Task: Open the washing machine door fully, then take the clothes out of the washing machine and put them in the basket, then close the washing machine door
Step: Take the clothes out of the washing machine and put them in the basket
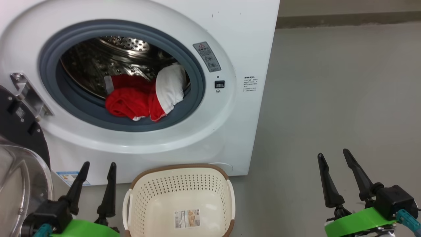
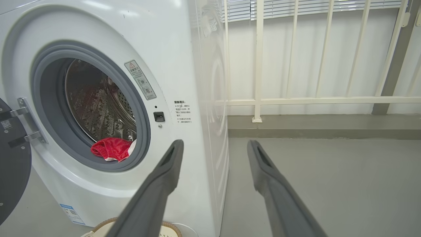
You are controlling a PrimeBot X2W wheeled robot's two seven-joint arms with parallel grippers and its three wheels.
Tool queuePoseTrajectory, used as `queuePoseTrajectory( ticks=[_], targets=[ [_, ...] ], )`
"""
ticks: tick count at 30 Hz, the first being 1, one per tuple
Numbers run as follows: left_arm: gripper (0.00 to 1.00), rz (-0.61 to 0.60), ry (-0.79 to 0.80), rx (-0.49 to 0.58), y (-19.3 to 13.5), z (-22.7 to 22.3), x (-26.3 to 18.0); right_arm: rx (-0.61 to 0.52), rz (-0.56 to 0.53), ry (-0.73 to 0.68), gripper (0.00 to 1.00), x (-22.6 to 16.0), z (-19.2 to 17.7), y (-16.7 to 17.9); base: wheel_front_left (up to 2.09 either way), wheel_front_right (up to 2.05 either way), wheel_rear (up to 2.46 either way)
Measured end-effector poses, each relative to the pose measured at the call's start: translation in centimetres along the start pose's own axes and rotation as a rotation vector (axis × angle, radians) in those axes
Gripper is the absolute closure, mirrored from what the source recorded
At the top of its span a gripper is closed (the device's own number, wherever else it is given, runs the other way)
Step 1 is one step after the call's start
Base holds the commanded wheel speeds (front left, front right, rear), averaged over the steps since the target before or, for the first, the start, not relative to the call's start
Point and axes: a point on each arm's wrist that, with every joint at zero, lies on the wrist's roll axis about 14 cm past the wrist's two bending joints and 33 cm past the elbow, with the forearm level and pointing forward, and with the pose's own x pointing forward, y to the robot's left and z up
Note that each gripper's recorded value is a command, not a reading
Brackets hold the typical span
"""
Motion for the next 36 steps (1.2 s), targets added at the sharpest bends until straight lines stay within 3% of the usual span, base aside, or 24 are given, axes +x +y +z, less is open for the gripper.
queuePoseTrajectory(
  ticks=[24,36],
  targets=[
    [0.00,-0.039,-0.009,0.013,0.0,-2.0,13.6,-0.003,0.047,0.063,0.00,8.2,-4.4,0.7,0.00,0.00,0.00],
    [0.00,-0.027,0.090,0.006,1.1,-7.3,20.7,-0.005,0.049,0.132,0.00,10.9,-8.6,0.0,0.00,0.00,0.00]
  ],
)
